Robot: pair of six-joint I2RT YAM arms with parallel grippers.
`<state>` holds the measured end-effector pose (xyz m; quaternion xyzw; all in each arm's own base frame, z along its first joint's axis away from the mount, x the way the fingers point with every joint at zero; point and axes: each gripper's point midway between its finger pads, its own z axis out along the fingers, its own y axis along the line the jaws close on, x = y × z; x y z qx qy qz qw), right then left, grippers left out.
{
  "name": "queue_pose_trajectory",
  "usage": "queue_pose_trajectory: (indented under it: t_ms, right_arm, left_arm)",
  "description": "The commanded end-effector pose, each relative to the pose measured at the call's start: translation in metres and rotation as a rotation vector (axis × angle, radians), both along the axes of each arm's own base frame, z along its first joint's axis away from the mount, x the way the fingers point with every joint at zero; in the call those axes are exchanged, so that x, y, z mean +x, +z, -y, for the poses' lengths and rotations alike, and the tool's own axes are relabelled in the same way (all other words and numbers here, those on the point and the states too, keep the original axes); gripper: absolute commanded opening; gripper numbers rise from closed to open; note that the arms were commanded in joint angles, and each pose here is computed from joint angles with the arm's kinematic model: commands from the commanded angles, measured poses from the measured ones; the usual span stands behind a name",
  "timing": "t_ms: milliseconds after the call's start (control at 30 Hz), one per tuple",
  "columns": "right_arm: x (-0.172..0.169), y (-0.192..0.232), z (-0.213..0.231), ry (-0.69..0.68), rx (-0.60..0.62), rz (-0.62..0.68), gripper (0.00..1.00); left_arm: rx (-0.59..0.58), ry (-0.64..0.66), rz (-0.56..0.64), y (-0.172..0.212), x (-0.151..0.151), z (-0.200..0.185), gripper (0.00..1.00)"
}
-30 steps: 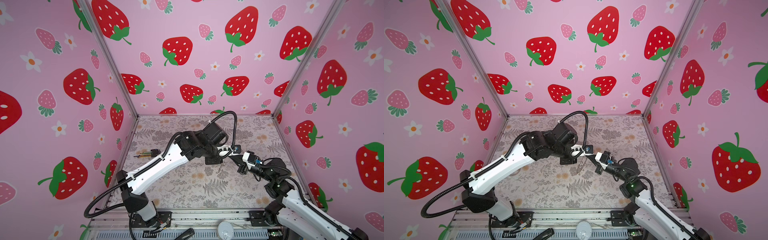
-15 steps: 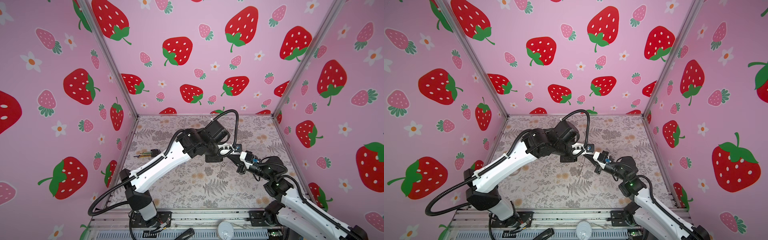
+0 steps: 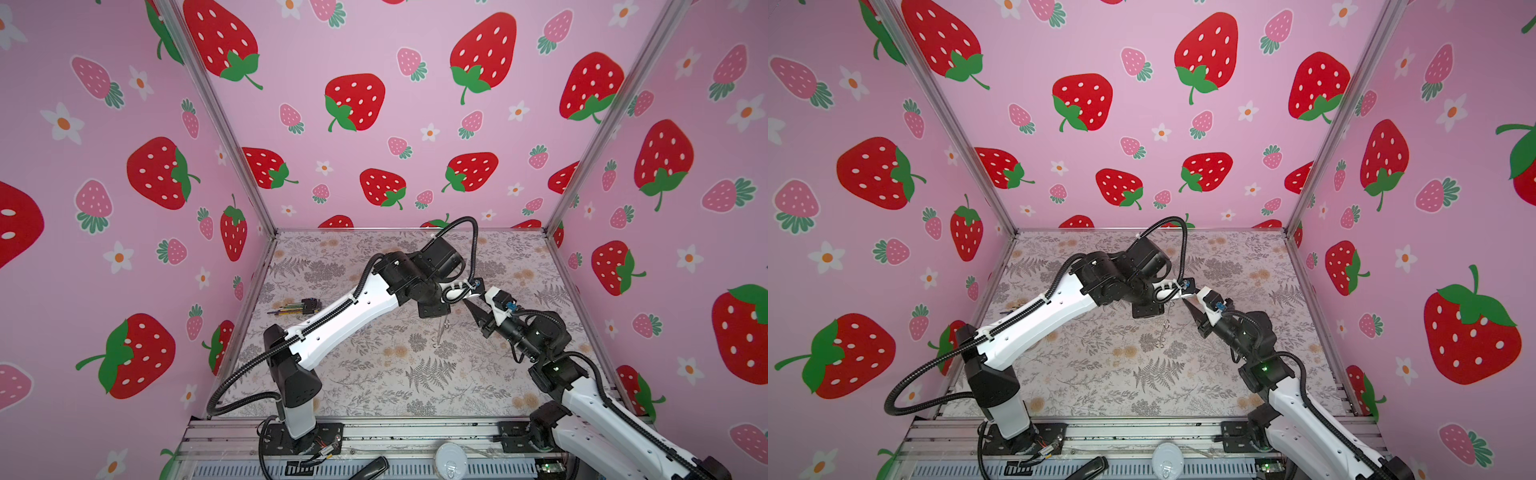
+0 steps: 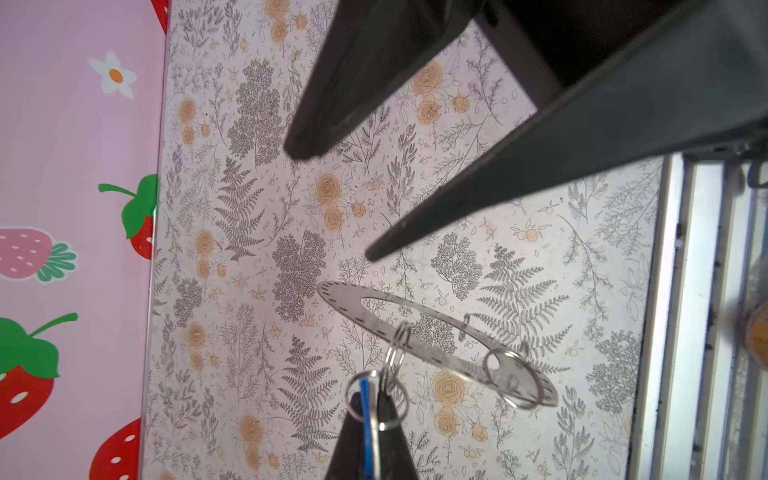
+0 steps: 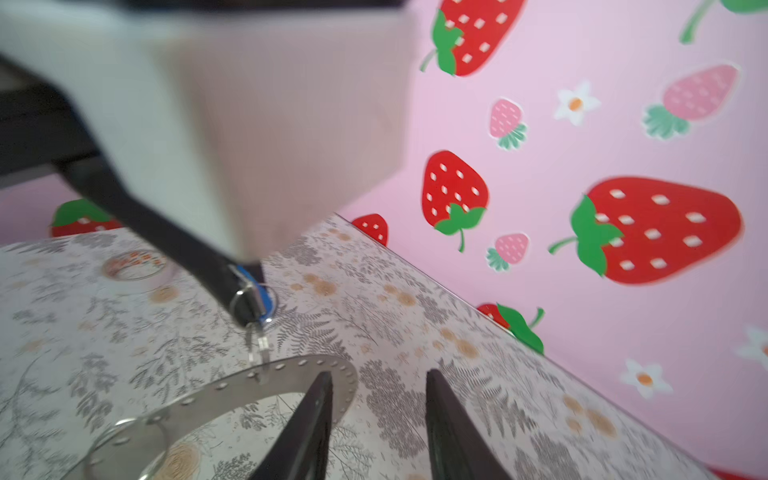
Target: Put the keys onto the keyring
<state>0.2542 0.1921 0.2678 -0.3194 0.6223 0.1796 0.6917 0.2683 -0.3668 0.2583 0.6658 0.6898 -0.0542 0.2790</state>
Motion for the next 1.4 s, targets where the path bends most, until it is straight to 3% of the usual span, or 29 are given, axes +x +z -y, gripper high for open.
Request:
queue_pose_trajectory:
  t_ms: [0, 200, 367, 533, 700, 1067, 1367]
  right_arm:
    - [0.024, -0.011, 0.056, -0.32, 0.022, -0.051, 0.46]
    - [0.028, -0.007, 0.11, -0.586, 0.023, -0.023, 0.55]
    - [0.025, -0.007, 0.114, -0.603, -0.004, -0.009, 0.58]
    - [0.029, -0.02, 0.103, -0.552, -0.003, -0.056, 0.6]
    - [0.033, -0.032, 0.097, -0.531, -0.01, -0.084, 0.61]
    - [0.034, -0.058, 0.09, -0.5, -0.009, -0.14, 0.61]
    - [0.04, -0.072, 0.084, -0.484, -0.044, -0.156, 0.61]
  left_arm:
    - [-0.152, 0.014, -0.049, 0.004, 0.015, 0.045, 0.0]
    - [-0.324, 0.02, -0.156, 0.001, 0.039, 0.116, 0.0]
    - [-0.369, 0.009, -0.181, -0.022, 0.055, 0.135, 0.0]
    - [-0.318, 0.102, -0.251, -0.078, 0.075, 0.099, 0.0]
    - [-0.234, 0.143, -0.231, -0.122, 0.078, 0.062, 0.0]
    - [0.012, 0.284, -0.205, -0.183, 0.082, -0.034, 0.0]
    - [0.197, 0.325, -0.208, -0.225, 0.068, -0.079, 0.0]
